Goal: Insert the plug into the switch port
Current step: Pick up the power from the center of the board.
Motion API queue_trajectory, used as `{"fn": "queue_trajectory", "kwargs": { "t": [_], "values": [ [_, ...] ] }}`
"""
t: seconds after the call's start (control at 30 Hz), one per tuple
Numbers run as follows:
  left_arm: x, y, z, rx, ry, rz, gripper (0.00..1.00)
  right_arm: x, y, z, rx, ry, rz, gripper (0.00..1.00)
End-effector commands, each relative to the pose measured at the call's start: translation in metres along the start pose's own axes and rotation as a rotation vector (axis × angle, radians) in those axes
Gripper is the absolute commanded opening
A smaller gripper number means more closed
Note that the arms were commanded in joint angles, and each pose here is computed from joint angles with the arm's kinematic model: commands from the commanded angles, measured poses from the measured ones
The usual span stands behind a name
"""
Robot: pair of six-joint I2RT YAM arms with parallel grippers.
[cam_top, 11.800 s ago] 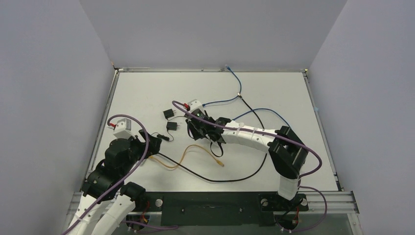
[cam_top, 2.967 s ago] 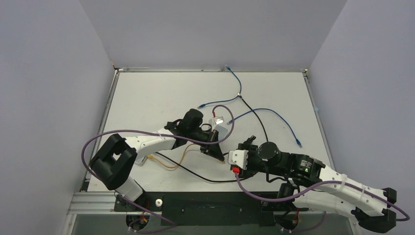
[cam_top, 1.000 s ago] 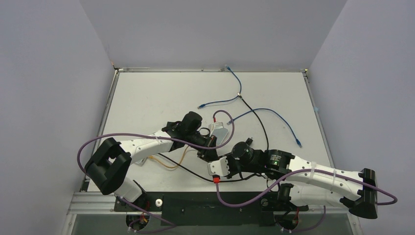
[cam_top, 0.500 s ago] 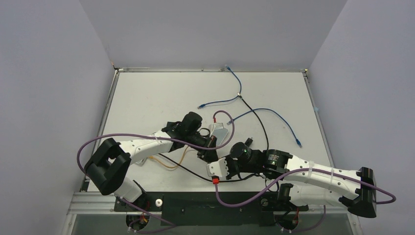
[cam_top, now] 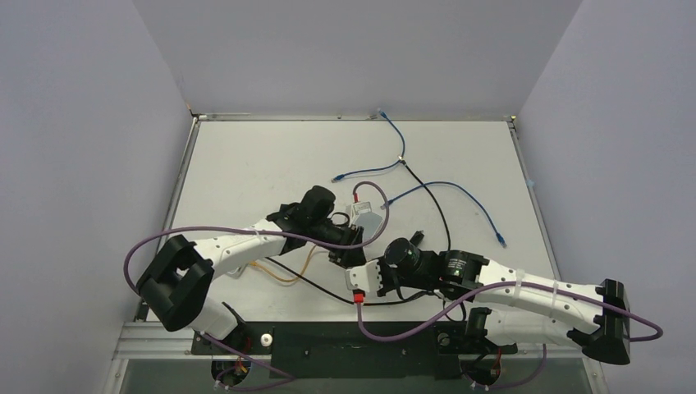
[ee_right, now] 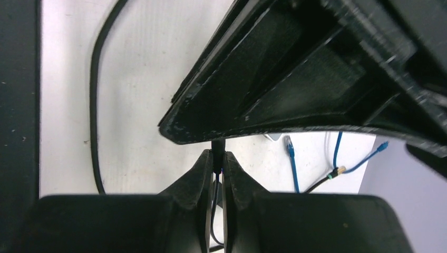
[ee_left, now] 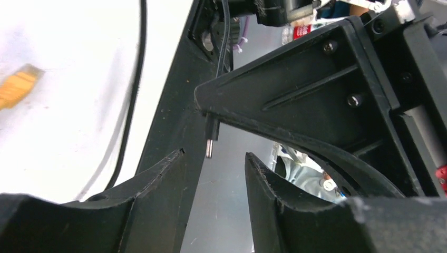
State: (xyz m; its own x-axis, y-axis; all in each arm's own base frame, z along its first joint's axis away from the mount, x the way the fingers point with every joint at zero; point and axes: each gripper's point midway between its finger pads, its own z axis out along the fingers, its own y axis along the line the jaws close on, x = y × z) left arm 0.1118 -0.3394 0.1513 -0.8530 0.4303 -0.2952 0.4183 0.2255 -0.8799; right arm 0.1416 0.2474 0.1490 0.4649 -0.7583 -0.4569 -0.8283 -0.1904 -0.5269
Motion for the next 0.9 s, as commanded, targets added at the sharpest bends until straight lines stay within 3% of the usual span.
{"fn": "queue_trajectory", "kwargs": {
  "t": [0.0,0.23,0.47,0.87],
  "values": [
    [-0.024,0.004,-0.019,-0.074,-0.13,0.051,0.45,0.009,-0.024,-0.002,0.124,0.065,0.081,0.0],
    [-0.057,0.023,-0.044,-0.15,-0.311,-0.001,0.49,0.041,-0.053,-0.002,0.323,0.128,0.342,0.0],
    [-0.087,0.03,-0.043,-0.163,-0.413,-0.007,0.5,0.055,-0.084,0.005,0.531,0.061,0.615,0.0],
    [-0.093,0.088,-0.016,-0.185,-0.427,-0.147,0.5,0.102,-0.134,0.035,0.723,0.098,0.893,0.0]
  ]
}}
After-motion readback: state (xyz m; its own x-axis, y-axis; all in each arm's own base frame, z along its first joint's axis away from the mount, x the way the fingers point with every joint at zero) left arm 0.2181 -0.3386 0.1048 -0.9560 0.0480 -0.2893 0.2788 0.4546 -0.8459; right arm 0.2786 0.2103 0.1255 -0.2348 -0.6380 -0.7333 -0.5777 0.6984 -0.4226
